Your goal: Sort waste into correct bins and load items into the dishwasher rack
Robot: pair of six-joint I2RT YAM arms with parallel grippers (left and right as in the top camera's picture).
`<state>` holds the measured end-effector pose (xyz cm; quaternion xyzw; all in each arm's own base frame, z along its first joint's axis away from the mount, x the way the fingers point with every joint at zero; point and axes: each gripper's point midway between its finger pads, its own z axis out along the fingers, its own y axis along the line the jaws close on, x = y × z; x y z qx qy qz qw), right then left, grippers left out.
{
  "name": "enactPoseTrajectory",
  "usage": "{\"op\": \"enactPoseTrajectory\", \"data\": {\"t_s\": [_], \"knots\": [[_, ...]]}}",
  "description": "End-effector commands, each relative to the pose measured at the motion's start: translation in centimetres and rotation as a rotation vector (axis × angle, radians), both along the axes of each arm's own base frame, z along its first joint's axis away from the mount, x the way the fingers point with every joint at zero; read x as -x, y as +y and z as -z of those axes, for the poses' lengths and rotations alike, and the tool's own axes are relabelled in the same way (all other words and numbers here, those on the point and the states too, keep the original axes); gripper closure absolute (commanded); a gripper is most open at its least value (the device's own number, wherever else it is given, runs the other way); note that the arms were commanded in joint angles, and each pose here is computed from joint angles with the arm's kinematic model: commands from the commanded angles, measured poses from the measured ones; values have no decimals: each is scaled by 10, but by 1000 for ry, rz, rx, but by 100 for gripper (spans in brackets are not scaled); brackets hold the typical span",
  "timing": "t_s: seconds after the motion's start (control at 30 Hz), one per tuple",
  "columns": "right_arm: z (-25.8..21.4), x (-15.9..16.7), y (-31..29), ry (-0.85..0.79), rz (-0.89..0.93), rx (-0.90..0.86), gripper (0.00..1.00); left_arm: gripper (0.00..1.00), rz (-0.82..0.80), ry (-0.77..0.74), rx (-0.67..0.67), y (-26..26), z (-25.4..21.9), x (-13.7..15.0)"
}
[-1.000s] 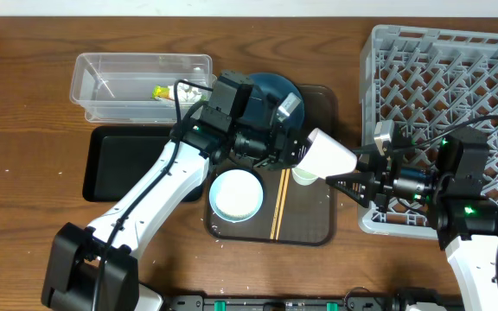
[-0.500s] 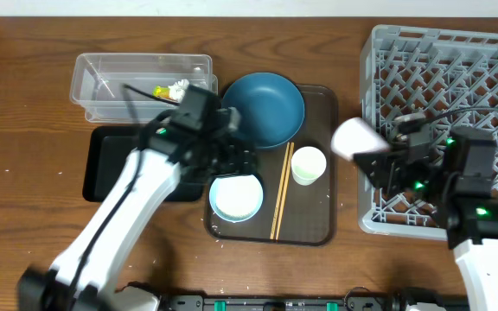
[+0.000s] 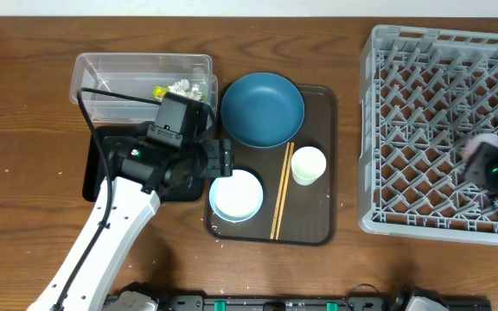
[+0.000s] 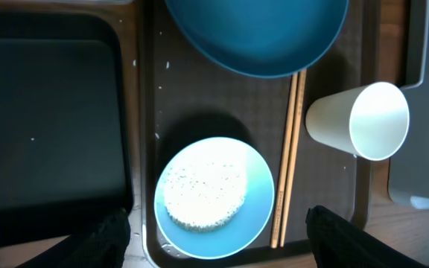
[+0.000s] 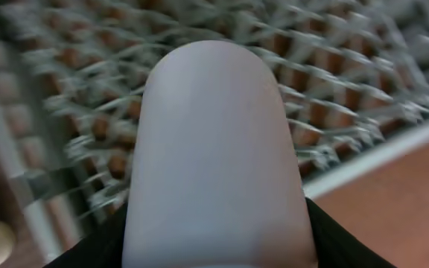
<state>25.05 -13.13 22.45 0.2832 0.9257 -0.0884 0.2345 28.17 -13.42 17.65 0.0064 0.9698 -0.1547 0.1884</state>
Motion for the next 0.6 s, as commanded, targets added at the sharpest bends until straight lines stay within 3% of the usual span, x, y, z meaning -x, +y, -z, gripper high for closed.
{"op": "enactPoseTrajectory", "data": {"t_s": [0.0,0.37,0.57], "knots": [[0,0,-39,46,119,38,92,21,-2,-14,-21,4,-2,-3],[44,6,-127,93,419,-46,86,21,-2,-14,-20,4,-2,-3],[63,4,-150,67,481,-96,82,21,-1,-11,-21,4,-1,-2]]}}
